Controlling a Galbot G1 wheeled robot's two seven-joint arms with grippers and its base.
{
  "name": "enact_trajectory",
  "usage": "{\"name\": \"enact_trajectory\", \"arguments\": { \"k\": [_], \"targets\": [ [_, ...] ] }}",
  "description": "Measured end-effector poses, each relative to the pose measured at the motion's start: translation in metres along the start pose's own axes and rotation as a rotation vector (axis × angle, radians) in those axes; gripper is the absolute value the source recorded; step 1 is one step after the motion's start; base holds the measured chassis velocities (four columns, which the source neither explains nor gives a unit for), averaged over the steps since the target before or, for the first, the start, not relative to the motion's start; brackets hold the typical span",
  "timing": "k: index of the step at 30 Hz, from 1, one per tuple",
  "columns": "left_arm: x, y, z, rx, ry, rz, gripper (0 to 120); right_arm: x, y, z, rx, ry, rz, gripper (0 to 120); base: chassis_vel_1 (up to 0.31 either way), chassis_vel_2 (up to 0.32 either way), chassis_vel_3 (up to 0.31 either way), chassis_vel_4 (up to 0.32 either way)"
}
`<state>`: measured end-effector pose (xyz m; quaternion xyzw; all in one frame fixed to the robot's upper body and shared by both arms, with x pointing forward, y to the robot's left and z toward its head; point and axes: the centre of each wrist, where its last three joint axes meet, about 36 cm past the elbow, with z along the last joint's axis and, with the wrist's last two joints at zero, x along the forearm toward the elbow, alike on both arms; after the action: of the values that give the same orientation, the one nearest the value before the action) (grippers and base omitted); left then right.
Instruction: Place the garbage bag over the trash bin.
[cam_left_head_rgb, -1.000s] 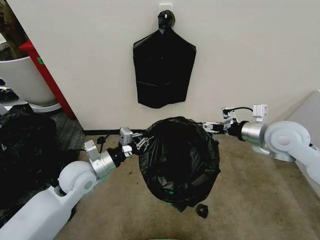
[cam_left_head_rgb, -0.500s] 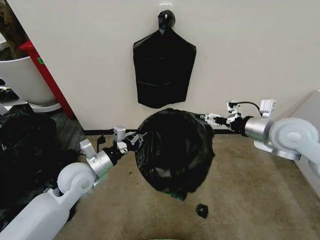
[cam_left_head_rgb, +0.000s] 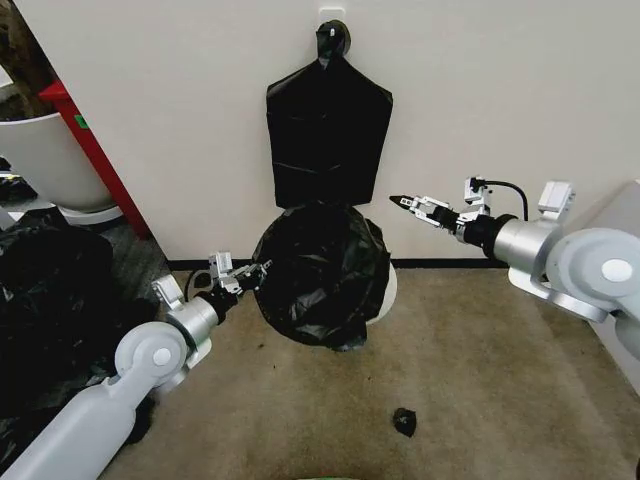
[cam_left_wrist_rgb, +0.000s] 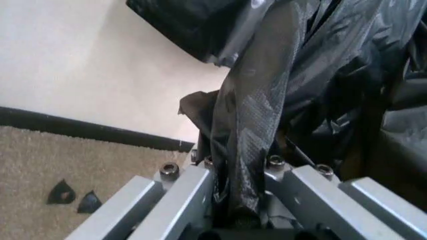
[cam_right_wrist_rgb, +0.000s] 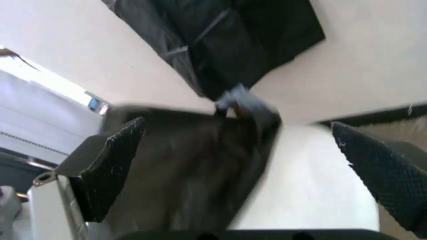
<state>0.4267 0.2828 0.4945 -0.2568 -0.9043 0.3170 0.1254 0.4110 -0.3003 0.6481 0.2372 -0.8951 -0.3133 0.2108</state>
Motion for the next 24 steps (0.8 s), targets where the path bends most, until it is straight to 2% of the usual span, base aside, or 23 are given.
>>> {"name": "enact_trajectory", "arguments": {
  "k": [3,7,8,10,15,24],
  "targets": [
    [-0.001,-0.001,-0.005,0.027,-0.004,-0.007,1,0.007,-0.005,0.008,-0.057,-0.009,-0.015,100,0.000,0.000,0.000,0.000],
    [-0.003,-0.002,-0.015,0.104,-0.009,-0.027,1,0.024,-0.028,0.025,-0.205,-0.023,-0.177,100,0.000,0.000,0.000,0.000],
    [-0.003,-0.002,-0.015,0.104,-0.009,-0.027,1,0.024,-0.028,0.025,-0.205,-0.023,-0.177,100,0.000,0.000,0.000,0.000],
    [-0.005,-0.002,-0.021,0.153,-0.005,-0.037,1,0.029,-0.043,0.043,-0.253,-0.022,-0.262,100,0.000,0.000,0.000,0.000],
    [-0.009,0.002,-0.034,0.265,0.018,-0.039,1,0.028,-0.067,0.082,-0.319,-0.017,-0.375,100,0.000,0.000,0.000,0.000],
    [-0.012,0.006,-0.037,0.283,0.038,-0.037,1,0.013,-0.056,0.094,-0.315,-0.052,-0.480,100,0.000,0.000,0.000,0.000]
  ]
}}
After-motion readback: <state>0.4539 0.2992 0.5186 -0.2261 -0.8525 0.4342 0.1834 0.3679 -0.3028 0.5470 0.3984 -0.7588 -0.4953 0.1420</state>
